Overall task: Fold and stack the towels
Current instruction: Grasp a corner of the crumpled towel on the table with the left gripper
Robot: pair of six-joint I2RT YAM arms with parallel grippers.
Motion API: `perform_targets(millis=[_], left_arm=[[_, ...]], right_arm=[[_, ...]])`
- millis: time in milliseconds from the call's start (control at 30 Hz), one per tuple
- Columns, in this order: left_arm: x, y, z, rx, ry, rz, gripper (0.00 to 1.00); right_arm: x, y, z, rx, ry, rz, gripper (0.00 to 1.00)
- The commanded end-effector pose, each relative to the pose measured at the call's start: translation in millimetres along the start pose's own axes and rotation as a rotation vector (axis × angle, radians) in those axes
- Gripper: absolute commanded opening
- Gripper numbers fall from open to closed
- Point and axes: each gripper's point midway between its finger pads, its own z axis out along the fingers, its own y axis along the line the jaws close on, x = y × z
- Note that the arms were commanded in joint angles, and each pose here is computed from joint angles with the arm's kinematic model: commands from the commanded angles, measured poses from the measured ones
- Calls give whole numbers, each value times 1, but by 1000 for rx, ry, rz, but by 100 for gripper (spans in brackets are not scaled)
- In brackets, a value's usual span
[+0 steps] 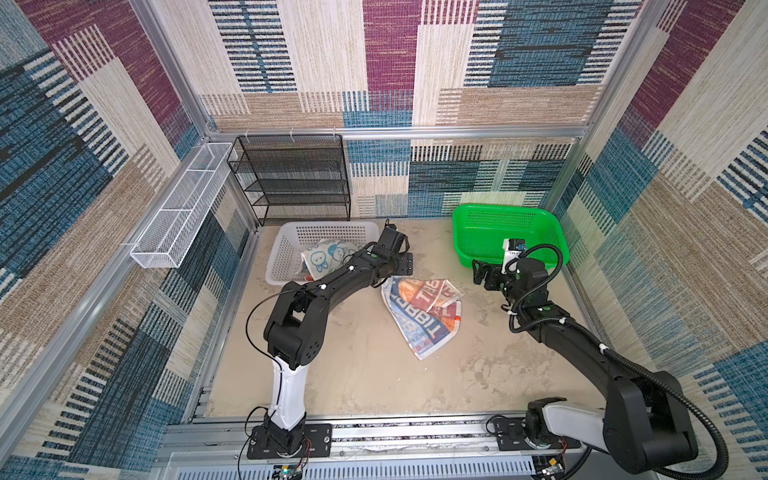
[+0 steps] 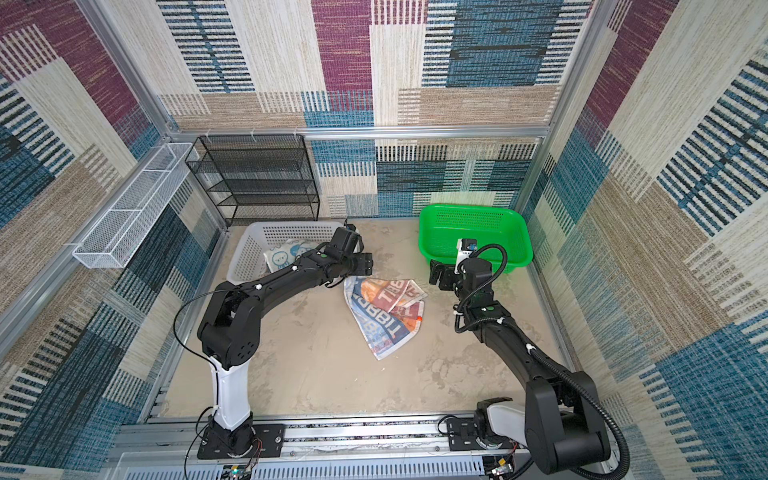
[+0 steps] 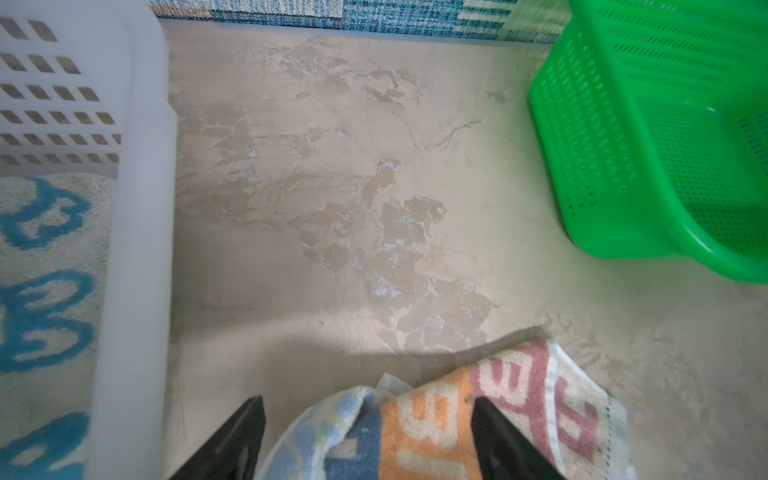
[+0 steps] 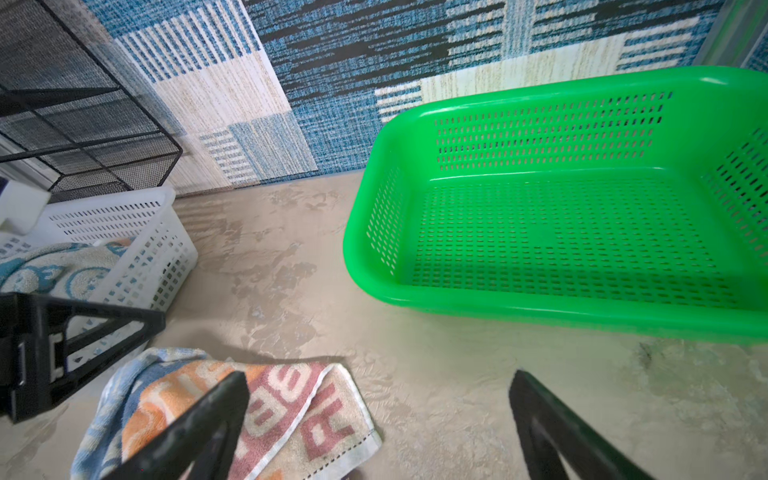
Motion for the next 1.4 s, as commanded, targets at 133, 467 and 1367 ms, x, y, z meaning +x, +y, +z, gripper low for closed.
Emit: perform_targets(millis=[133, 467, 1367], left_arm=[[7, 51, -3, -114, 35, -53, 82], [18, -2, -43, 92, -6, 192, 82], [210, -96, -113, 312, 192, 720, 71]], right_arm=[[-2, 30, 0, -95, -8, -94, 100], [20, 14, 15, 10, 101, -41, 100], [37, 1, 26, 81, 190, -56, 100]])
